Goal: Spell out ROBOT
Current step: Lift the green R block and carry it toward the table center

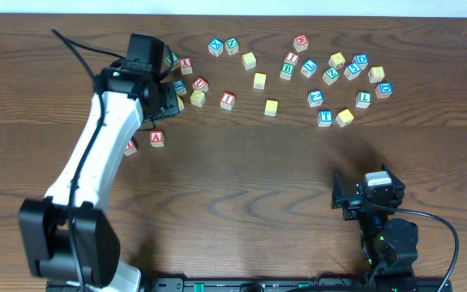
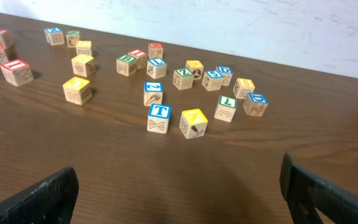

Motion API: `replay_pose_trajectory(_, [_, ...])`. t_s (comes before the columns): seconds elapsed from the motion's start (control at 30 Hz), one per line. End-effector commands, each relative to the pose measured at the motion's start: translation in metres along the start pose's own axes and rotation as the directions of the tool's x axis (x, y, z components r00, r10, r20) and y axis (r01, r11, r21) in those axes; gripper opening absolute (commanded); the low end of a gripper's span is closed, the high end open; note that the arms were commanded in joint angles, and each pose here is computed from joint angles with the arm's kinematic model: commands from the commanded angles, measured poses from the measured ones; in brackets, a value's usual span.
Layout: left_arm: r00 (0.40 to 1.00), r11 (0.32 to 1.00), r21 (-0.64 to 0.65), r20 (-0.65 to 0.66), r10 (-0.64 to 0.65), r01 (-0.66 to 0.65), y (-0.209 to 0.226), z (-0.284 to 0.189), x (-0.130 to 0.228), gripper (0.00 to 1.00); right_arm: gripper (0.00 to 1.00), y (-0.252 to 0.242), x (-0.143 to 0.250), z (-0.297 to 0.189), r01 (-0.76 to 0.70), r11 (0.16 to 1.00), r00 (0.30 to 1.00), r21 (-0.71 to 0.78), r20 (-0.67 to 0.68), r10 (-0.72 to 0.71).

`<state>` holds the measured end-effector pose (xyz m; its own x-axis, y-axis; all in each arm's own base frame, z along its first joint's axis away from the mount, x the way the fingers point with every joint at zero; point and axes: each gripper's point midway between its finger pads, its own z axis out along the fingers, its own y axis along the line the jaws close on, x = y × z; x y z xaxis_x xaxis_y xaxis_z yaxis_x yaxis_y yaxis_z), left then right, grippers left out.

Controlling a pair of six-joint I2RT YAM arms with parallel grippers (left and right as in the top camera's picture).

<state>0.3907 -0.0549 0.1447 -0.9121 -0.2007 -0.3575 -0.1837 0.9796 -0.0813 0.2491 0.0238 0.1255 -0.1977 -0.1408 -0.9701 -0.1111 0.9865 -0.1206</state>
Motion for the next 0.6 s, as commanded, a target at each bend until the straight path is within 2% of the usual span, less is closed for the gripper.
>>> replay_pose_trajectory(0.0, [0.998, 0.998, 0.055, 0.056, 0.018, -0.021, -0.015, -0.034, -0.002, 0.25, 0.99, 0.0, 0.001, 0.0, 0.01, 1.0, 1.0, -0.001, -0.004, -0.01])
replay_pose_trajectory(0.2, [0.992, 0.989, 0.095, 0.076, 0.102, -0.109, -0.047, -0.051, 0.012, 0.24, 0.99, 0.0, 0.001, 0.0, 0.01, 1.0, 1.0, -0.001, -0.004, -0.01])
replay_pose_trajectory(0.37, [0.988, 0.991, 0.0, 0.083, 0.134, -0.134, -0.057, -0.042, 0.031, 0.23, 0.99, 0.0, 0.001, 0.0, 0.01, 1.0, 1.0, -0.001, -0.004, -0.01])
replay_pose_trajectory(0.57, [0.985, 0.985, -0.012, 0.034, 0.171, -0.17, -0.067, -0.021, 0.061, 0.21, 0.99, 0.0, 0.001, 0.0, 0.01, 1.0, 1.0, -0.001, -0.004, -0.01])
